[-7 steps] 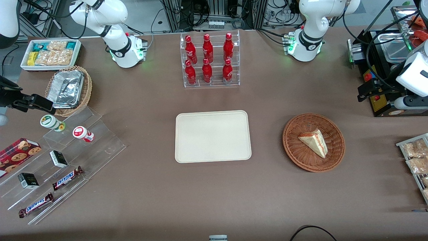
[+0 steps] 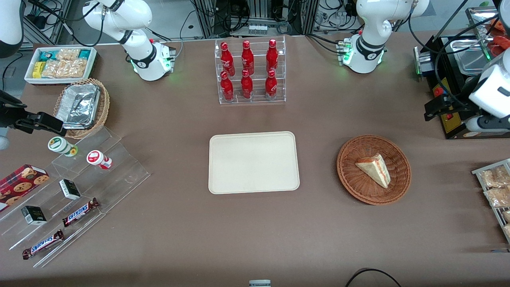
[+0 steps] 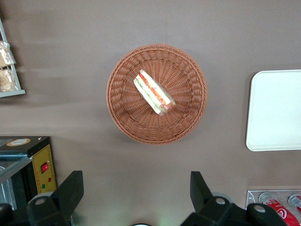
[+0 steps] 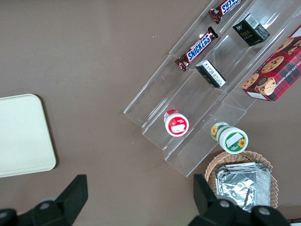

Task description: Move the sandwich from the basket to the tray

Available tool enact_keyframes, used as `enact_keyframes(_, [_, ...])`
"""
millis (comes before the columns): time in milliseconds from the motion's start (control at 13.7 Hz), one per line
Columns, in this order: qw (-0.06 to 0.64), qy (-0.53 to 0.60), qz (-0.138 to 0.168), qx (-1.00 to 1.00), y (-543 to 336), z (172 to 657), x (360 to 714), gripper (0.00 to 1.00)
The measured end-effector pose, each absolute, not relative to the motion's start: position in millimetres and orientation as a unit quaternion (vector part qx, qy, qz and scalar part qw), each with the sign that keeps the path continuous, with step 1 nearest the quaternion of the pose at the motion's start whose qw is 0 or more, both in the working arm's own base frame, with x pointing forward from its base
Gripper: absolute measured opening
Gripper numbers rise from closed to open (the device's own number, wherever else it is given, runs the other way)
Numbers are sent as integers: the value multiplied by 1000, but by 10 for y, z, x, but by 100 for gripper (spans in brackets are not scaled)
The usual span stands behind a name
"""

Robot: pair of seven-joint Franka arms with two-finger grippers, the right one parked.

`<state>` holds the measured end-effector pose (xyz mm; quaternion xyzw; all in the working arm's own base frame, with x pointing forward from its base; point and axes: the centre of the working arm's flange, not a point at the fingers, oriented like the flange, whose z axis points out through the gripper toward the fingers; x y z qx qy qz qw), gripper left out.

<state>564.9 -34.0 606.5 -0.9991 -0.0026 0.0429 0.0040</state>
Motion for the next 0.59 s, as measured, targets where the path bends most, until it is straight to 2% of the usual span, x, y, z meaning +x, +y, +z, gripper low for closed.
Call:
enact_keyframes(146, [5, -16, 50, -999, -359, 5732, 5814, 100])
enact_keyframes(293, [4, -22, 41, -999, -380, 5372, 5947, 100])
enact_keyframes(585, [3, -63, 22, -998, -389, 4827, 5992, 100])
